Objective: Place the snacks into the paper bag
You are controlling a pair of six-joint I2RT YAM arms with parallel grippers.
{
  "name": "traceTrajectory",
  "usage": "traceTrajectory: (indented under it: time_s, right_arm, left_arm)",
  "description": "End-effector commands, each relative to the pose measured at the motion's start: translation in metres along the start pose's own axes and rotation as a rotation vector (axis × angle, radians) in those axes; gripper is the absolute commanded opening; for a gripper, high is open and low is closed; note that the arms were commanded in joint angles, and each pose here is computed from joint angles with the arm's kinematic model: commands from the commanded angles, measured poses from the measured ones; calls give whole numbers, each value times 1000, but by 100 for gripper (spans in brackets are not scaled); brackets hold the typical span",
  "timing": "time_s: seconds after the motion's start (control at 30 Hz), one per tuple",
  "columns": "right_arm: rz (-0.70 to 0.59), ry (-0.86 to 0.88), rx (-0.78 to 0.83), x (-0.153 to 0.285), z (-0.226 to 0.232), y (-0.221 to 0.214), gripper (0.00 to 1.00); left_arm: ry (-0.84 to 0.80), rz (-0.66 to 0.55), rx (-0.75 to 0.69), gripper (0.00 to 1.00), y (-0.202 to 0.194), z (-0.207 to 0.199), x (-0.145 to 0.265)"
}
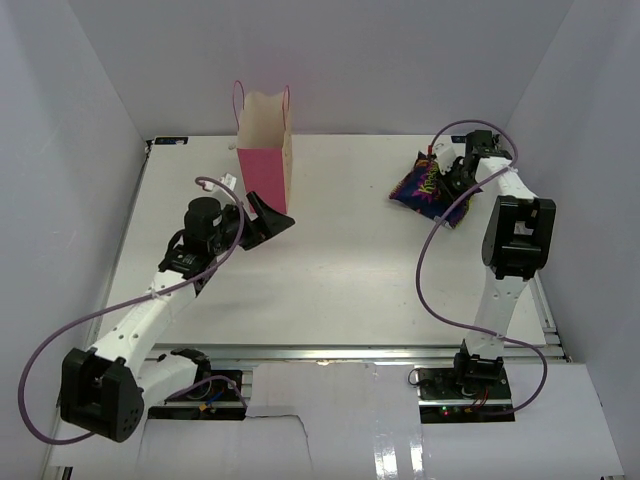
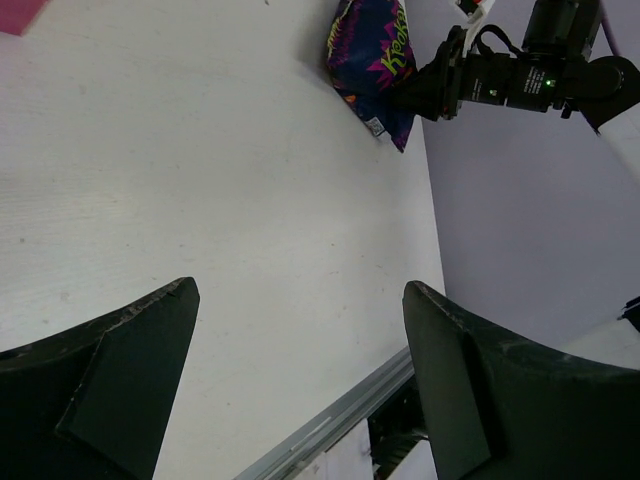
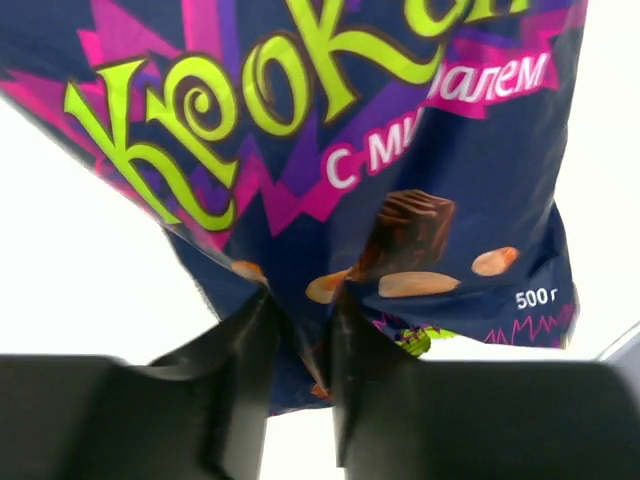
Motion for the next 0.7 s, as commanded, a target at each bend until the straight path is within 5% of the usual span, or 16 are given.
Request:
traceTrajectory:
  time_s: [0.0, 0.17, 0.47, 0.67]
  right_arm:
    - [-14, 100, -86, 14, 20, -12, 26]
    - [-140, 272, -37, 29, 48, -18, 8]
    - [-379, 559, 137, 71, 122, -38, 8]
    - [-413, 673, 166, 86, 152, -51, 8]
  left_arm:
    - [-141, 7, 20, 93, 1, -23, -15]
    - [-169, 86, 21, 94, -10, -32, -55]
    - [-215, 329, -42, 94, -53, -43, -139]
    - [-258, 397, -87, 98, -62, -47, -173]
Point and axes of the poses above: each gripper's point midway between its finger pads, its own x axis back along the fingers, its own z axis along the line the jaws close on, y = z × x, the point moved 7 cm from there along x, back along the fingers, and after that the axes turned 3 degrees about -x, right-handed, at the moved point
